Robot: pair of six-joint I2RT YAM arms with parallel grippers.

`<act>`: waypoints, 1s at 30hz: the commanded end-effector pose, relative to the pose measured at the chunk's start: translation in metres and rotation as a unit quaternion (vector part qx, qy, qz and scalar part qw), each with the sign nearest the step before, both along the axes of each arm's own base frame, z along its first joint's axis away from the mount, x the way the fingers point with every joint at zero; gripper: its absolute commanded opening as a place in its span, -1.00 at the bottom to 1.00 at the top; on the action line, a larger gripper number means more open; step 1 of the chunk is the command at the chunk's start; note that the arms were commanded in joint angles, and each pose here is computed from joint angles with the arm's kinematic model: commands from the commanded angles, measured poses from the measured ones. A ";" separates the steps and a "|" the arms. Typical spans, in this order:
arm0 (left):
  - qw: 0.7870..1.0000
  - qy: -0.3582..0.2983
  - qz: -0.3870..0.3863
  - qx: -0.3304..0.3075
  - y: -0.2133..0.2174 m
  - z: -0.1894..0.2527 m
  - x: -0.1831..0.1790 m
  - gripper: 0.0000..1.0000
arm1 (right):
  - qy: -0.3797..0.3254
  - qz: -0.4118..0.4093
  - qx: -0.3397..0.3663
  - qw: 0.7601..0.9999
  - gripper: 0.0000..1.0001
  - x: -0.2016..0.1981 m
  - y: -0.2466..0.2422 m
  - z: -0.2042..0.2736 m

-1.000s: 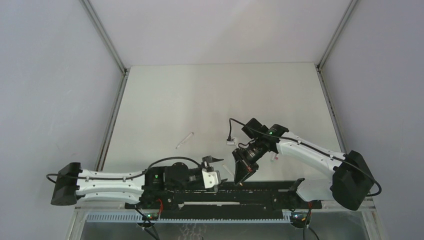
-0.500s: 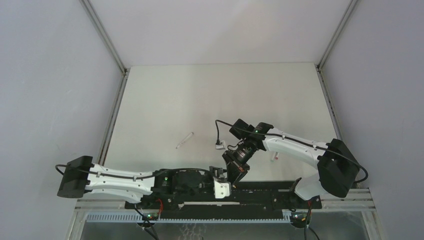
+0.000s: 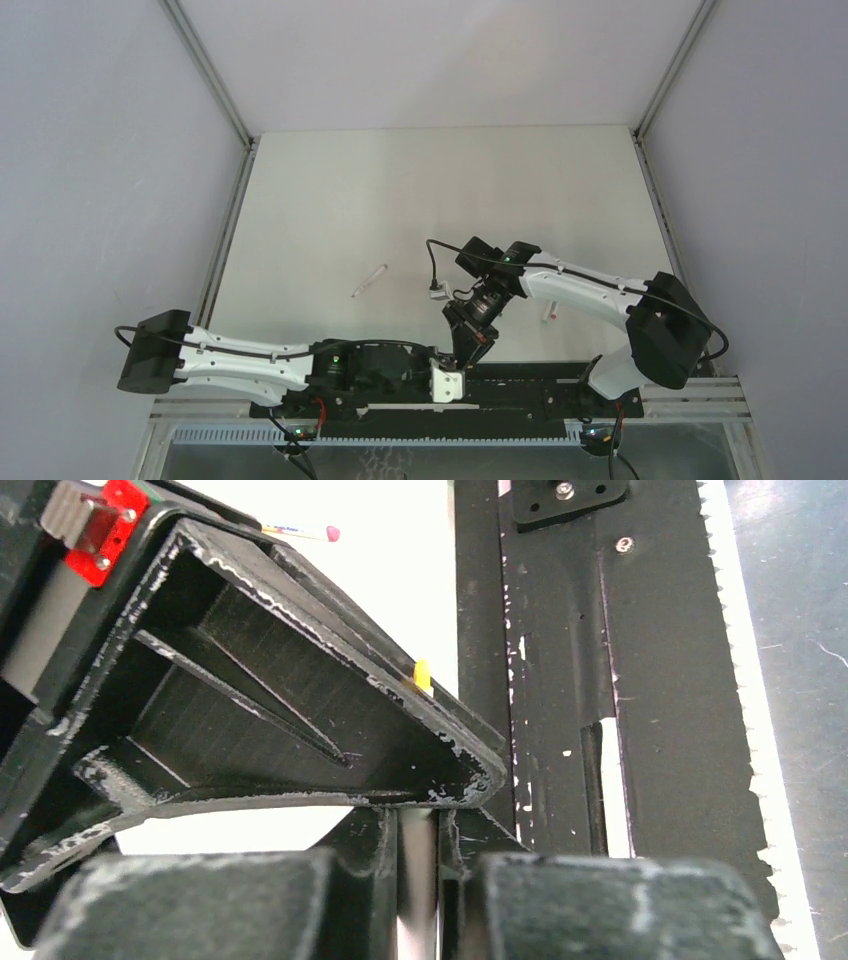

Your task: Insert the pens into the pen caps

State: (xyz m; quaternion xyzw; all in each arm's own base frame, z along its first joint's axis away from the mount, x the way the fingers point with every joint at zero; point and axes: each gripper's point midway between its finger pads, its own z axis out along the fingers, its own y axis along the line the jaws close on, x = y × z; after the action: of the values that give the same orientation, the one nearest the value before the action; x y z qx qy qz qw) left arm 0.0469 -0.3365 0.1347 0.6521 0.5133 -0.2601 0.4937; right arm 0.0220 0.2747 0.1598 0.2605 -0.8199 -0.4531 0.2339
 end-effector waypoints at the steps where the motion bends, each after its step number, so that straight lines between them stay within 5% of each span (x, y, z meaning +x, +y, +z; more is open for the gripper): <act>1: 0.998 0.015 0.028 -0.056 -0.015 0.039 0.005 -0.99 | -0.055 0.006 0.063 0.997 -0.63 0.014 0.010 0.023; 5: 0.993 0.028 0.083 -0.081 -0.005 0.043 0.020 -1.00 | -0.130 -0.055 0.043 0.989 -0.11 0.050 -0.001 0.022; 8: 0.985 0.060 0.117 -0.109 0.003 0.045 0.033 -1.00 | -0.235 -0.144 -0.018 0.961 0.03 0.104 -0.023 0.011; 13: 0.957 0.141 0.190 -0.167 0.023 0.049 0.071 -1.00 | -0.382 -0.337 -0.166 0.844 0.10 0.202 -0.091 -0.015; 19: 0.901 0.229 0.283 -0.235 0.054 0.062 0.127 -1.00 | -0.436 -0.440 -0.304 0.724 -0.02 0.263 -0.151 -0.052; 23: 0.866 0.262 0.322 -0.280 0.074 0.074 0.151 -1.00 | -0.436 -0.442 -0.327 0.713 -0.16 0.286 -0.162 -0.072; 30: 0.847 0.316 0.304 -0.300 0.079 0.081 0.154 -1.00 | -0.437 -0.428 -0.335 0.716 -0.20 0.312 -0.163 -0.090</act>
State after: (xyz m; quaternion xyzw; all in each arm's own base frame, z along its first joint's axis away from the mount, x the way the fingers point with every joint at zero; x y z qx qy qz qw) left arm 0.2128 -0.2492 0.2064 0.1764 0.7236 -0.3665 0.5577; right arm 0.2941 0.1094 0.0519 -0.0450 -0.9701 -0.0371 -0.2356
